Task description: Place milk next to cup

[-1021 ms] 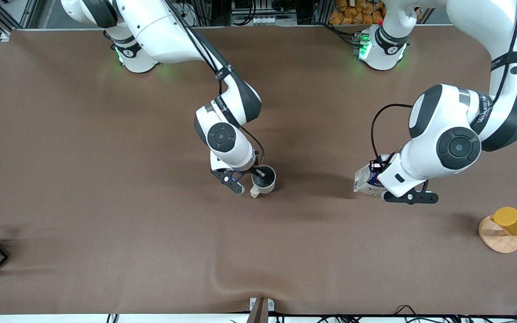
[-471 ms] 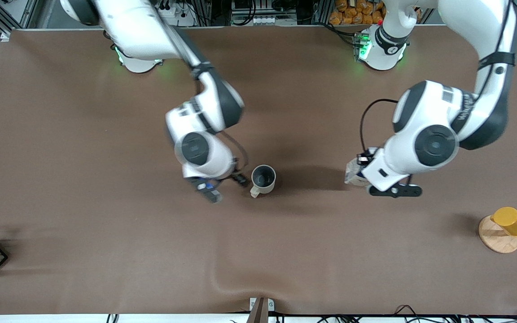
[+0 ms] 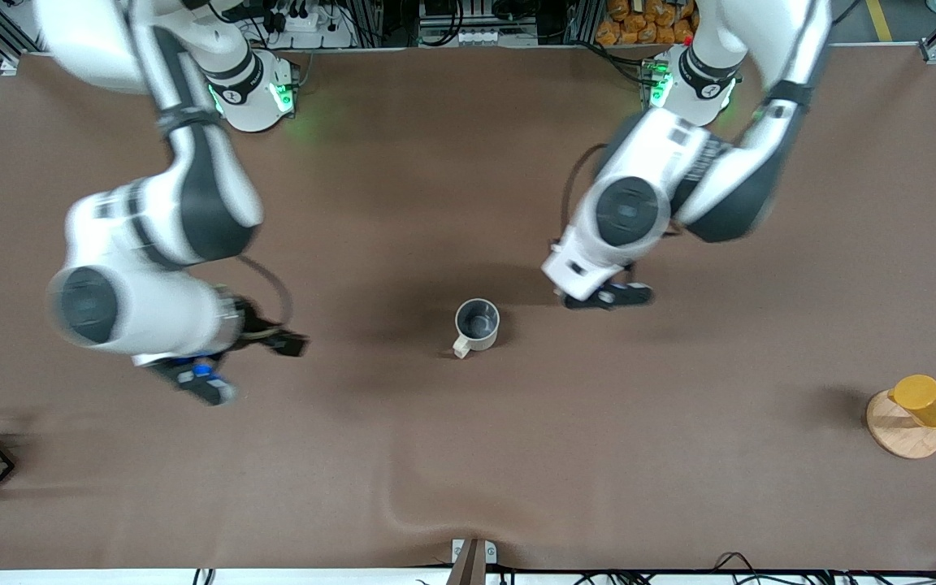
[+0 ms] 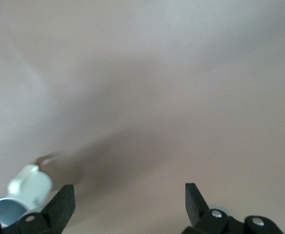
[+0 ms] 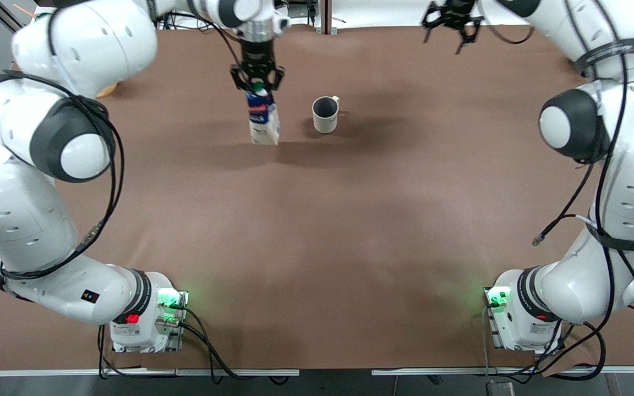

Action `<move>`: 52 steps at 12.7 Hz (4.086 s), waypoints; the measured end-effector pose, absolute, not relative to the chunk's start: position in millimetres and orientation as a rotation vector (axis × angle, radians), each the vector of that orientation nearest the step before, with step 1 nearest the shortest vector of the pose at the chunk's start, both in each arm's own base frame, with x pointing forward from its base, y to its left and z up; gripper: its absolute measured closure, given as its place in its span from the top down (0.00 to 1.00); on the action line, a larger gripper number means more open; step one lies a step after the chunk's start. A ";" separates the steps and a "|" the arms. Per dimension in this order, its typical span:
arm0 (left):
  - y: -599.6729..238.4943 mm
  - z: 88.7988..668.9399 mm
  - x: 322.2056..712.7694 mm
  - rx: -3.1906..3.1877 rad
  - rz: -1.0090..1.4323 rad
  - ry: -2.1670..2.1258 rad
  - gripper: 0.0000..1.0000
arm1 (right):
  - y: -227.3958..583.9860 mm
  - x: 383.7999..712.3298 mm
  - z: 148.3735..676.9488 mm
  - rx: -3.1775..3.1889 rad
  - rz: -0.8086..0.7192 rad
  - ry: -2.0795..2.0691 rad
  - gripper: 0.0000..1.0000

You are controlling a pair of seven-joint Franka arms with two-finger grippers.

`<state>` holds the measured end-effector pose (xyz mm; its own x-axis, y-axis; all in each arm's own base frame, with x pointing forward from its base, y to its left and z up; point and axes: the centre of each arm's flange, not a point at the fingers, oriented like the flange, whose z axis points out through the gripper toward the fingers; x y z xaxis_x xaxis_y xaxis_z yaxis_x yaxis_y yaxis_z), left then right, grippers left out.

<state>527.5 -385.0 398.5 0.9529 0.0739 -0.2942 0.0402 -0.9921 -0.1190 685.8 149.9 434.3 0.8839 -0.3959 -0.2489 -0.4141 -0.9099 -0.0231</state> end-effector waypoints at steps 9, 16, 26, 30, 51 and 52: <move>-523.0 338.5 482.1 -3.075 0.347 -0.171 0.32 | -96.6 688.8 404.8 -2.961 0.369 0.193 1.00; -508.1 329.7 503.3 -3.073 0.318 -0.187 0.32 | -86.5 587.3 580.2 -3.059 0.094 0.130 1.00; -514.0 333.7 504.2 -3.094 0.286 -0.152 0.81 | -93.2 529.3 610.8 -3.118 -0.062 0.080 1.00; -506.8 396.9 499.3 -3.107 0.249 -0.145 1.00 | -94.0 535.0 633.1 -3.131 -0.084 0.078 1.00; -94.0 627.3 508.1 -3.116 0.171 0.038 1.00 | -94.0 548.2 632.6 -3.138 -0.019 0.076 1.00; -86.7 634.1 504.9 -3.121 0.153 0.042 1.00 | -94.1 548.4 632.1 -3.138 -0.017 0.076 1.00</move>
